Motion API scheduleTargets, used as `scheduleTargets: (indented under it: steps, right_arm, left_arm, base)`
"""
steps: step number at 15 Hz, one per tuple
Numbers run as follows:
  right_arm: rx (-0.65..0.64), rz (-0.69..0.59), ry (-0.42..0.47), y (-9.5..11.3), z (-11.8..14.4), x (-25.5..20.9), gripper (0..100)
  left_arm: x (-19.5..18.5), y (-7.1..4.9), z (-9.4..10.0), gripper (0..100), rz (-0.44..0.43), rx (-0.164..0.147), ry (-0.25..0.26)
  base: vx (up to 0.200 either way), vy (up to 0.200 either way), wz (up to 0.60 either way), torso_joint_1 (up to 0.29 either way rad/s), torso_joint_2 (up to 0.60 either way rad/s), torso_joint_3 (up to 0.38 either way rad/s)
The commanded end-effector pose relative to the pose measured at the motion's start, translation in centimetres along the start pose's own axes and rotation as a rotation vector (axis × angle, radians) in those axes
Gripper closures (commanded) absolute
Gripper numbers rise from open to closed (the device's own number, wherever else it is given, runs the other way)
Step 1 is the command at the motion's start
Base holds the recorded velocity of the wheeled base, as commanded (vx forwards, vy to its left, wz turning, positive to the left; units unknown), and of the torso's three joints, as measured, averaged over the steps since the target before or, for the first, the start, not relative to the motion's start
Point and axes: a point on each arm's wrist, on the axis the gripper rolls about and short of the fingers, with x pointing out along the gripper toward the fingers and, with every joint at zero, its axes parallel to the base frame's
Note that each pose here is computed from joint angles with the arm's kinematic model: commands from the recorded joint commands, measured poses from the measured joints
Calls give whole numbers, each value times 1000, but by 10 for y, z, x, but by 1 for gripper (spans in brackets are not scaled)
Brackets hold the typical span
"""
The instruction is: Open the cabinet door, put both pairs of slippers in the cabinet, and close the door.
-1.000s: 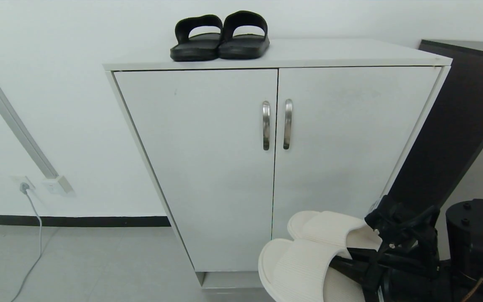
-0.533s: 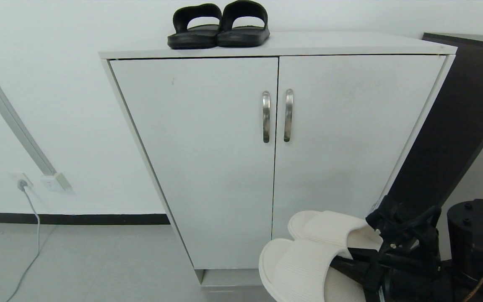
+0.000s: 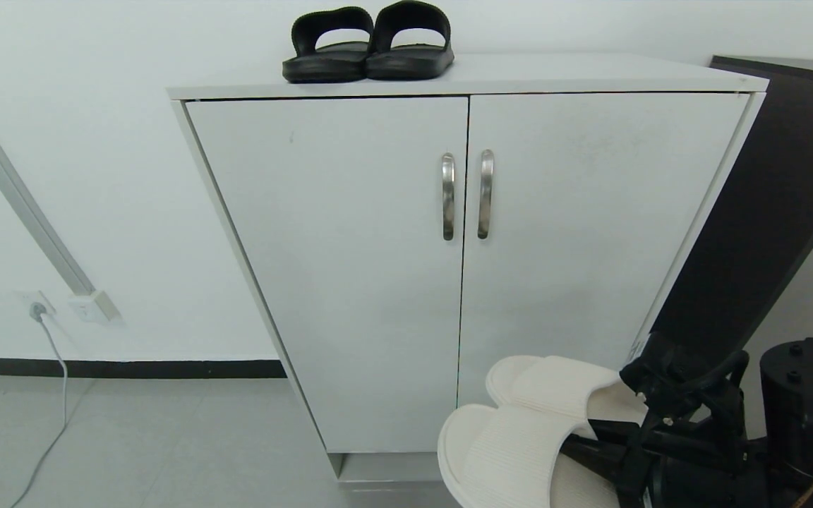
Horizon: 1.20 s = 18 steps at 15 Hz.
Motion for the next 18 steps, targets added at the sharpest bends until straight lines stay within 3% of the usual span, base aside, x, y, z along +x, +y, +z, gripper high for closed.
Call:
scheduleTargets:
  steps: [1, 4, 6, 8, 12, 15, 17, 18]
  right_arm:
    - [-12, 2, 5, 0, -2, -1, 100]
    - [-11, 4, 12, 0, -3, 0, 100]
    - [-11, 4, 15, 0, -4, 0, 100]
    - [-11, 4, 12, 0, -3, 1, 100]
    - [-12, 4, 9, 0, -3, -1, 100]
    - [-11, 4, 11, 0, -3, 0, 100]
    - [-13, 4, 8, 0, -3, 0, 100]
    - [-11, 4, 11, 0, -3, 0, 100]
  left_arm:
    - [61, 9, 40, 0, -162, -50, 139]
    - [114, -1, 61, 0, -343, -27, 153]
    - [135, -19, 73, 0, -469, -5, 139]
    - [154, -46, 86, 0, -585, 7, 143]
    - [187, -88, 103, 0, -739, 19, 148]
    - [217, -116, 118, 0, -801, -2, 110]
    - [233, -134, 127, 0, -842, -72, 77]
    - [239, -143, 126, 0, -860, -96, 90]
  base:
    - [0, 0, 0, 0, 0, 0]
    - [0, 0, 0, 0, 0, 0]
    - [0, 0, 0, 0, 0, 0]
    - [0, 0, 0, 0, 0, 0]
    - [0, 0, 0, 0, 0, 0]
    - [0, 0, 0, 0, 0, 0]
    - [0, 0, 0, 0, 0, 0]
    - [0, 0, 0, 0, 0, 0]
